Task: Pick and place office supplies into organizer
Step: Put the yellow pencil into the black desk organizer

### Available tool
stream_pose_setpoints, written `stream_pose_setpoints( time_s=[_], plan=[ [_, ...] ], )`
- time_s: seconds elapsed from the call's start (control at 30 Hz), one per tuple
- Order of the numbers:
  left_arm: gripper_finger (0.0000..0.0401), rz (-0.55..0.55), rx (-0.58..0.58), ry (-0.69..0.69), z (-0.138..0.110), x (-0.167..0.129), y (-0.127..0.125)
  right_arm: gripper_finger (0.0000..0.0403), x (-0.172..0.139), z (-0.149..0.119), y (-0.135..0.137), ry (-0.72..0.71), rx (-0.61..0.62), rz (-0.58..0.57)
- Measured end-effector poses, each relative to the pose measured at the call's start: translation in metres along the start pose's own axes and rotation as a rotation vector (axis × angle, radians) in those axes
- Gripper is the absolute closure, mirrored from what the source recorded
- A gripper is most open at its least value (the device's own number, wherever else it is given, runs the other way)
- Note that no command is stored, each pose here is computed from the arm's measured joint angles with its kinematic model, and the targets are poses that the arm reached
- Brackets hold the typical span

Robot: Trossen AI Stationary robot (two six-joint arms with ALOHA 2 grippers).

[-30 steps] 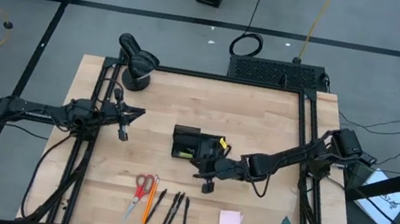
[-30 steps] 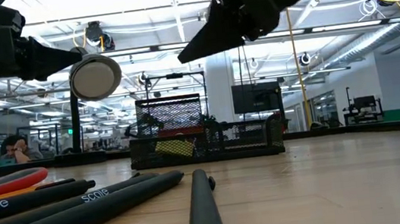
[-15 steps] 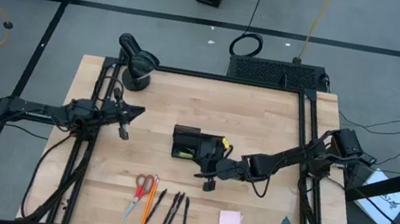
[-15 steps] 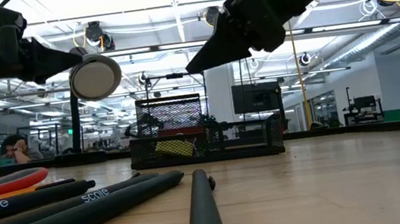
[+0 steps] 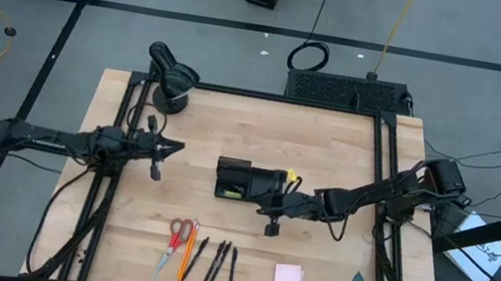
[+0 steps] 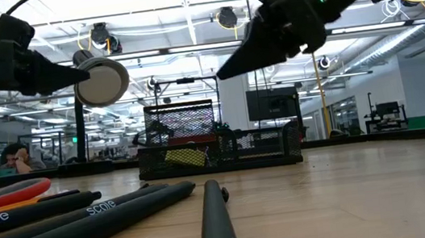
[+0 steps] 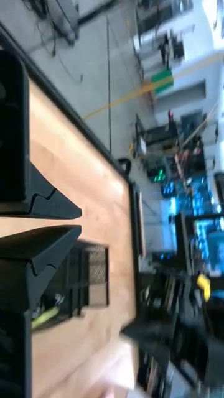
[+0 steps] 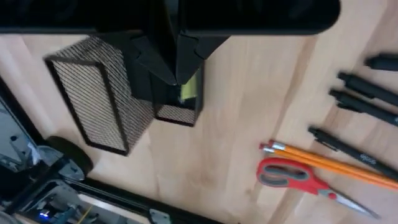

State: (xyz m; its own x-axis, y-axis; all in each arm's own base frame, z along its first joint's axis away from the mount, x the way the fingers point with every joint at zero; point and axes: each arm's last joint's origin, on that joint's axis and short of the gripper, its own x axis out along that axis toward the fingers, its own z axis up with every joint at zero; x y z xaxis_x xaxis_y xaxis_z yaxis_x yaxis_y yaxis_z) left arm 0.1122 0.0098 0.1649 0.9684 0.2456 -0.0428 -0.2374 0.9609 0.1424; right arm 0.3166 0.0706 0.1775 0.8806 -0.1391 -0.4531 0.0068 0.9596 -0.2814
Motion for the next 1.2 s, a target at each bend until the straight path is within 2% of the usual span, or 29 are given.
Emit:
stream_pose_setpoints(
  time_s=[0.2, 0.5, 0.6, 0.7, 0.9, 1.0, 1.2],
  plan=[
    [0.0366, -0.139, -0.09, 0.064, -0.006, 0.004, -0.006, 0.0402, -0.006, -0.012, -0.011, -0.017, 0.008, -0.029],
    [0.0366, -0.113, -0.244, 0.14, -0.013, 0.01, -0.007, 0.0401, -0.012, -0.014, -0.024, -0.059, 0.008, -0.068],
    [0.0366, -0.156, -0.328, 0.179, -0.015, 0.011, -0.011, 0.0402, -0.011, -0.015, -0.027, -0.053, 0.011, -0.076],
    [0.0364, -0.227, -0.334, 0.266, -0.023, 0.011, -0.02, 0.0402, -0.01, -0.014, -0.03, -0.058, 0.005, -0.088],
    [0.0328, -0.273, -0.391, 0.361, -0.029, 0.012, -0.041, 0.0402, -0.01, -0.013, -0.033, -0.071, 0.002, -0.099],
    [0.0308, -0.303, -0.402, 0.413, -0.024, 0.013, -0.055, 0.0401, -0.01, -0.013, -0.033, -0.07, 0.001, -0.099],
    [0.0268, -0.395, -0.317, 0.454, 0.003, 0.025, -0.093, 0.0402, -0.01, -0.013, -0.033, -0.072, 0.002, -0.098]
  ],
)
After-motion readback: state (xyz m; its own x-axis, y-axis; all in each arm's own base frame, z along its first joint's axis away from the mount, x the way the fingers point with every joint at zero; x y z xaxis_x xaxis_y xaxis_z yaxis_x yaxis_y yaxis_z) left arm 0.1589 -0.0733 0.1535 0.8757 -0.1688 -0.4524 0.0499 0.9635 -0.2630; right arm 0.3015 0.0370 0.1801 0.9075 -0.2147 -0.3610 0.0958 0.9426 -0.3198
